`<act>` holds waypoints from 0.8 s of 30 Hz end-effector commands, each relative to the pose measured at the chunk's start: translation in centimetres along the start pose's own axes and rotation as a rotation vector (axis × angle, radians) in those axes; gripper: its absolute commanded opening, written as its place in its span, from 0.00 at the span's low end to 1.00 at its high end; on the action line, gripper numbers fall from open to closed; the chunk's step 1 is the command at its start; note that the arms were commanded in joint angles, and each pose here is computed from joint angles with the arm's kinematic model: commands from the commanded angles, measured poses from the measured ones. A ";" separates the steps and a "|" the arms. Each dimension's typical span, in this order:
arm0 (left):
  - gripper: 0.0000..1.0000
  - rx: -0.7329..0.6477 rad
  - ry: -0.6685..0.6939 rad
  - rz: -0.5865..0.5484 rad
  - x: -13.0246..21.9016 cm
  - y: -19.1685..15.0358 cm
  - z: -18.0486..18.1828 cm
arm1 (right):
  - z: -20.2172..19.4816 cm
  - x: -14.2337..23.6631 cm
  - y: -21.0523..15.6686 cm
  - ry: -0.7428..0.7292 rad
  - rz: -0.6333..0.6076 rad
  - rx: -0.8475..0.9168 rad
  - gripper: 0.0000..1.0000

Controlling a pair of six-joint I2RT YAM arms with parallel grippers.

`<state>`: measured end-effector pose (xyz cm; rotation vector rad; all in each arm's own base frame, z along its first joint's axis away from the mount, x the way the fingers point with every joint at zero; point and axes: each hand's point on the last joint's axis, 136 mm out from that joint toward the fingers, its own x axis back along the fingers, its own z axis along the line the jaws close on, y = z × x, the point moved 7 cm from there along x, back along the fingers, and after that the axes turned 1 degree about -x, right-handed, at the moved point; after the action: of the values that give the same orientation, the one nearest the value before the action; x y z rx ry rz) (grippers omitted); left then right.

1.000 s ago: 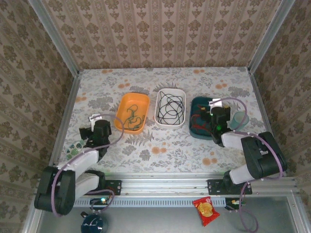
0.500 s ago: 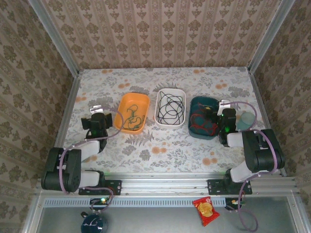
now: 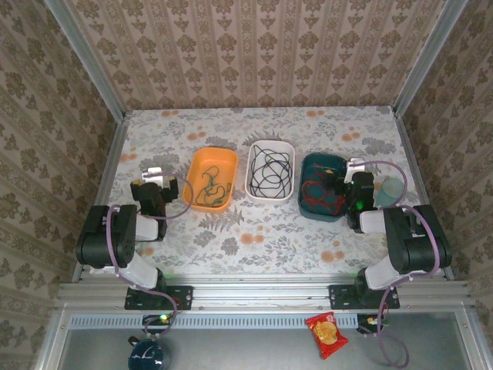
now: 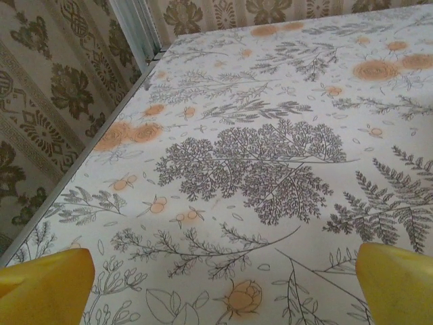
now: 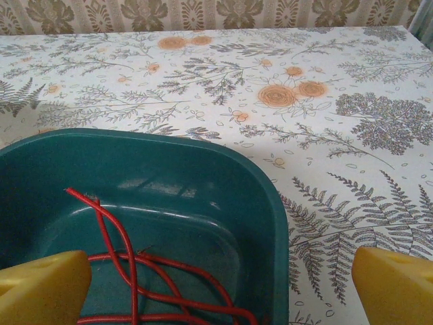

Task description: Untangle the cables

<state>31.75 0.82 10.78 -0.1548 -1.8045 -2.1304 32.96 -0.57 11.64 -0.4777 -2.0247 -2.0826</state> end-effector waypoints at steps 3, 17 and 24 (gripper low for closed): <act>1.00 0.026 -0.035 -0.048 -0.2 1.4 -0.2 | 0.3 -0.2 0.7 0.013 -0.016 -0.006 1.00; 1.00 0.023 -0.036 -0.048 -0.2 1.4 -0.3 | 0.3 -0.3 0.7 0.013 -0.016 -0.005 1.00; 1.00 0.021 -0.036 -0.048 -0.2 1.4 -0.3 | 0.3 -0.2 0.7 0.013 -0.016 -0.005 1.00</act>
<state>31.95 0.46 10.92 -0.1813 -1.8271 -2.1450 32.96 -0.57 11.64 -0.4777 -2.0247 -2.0826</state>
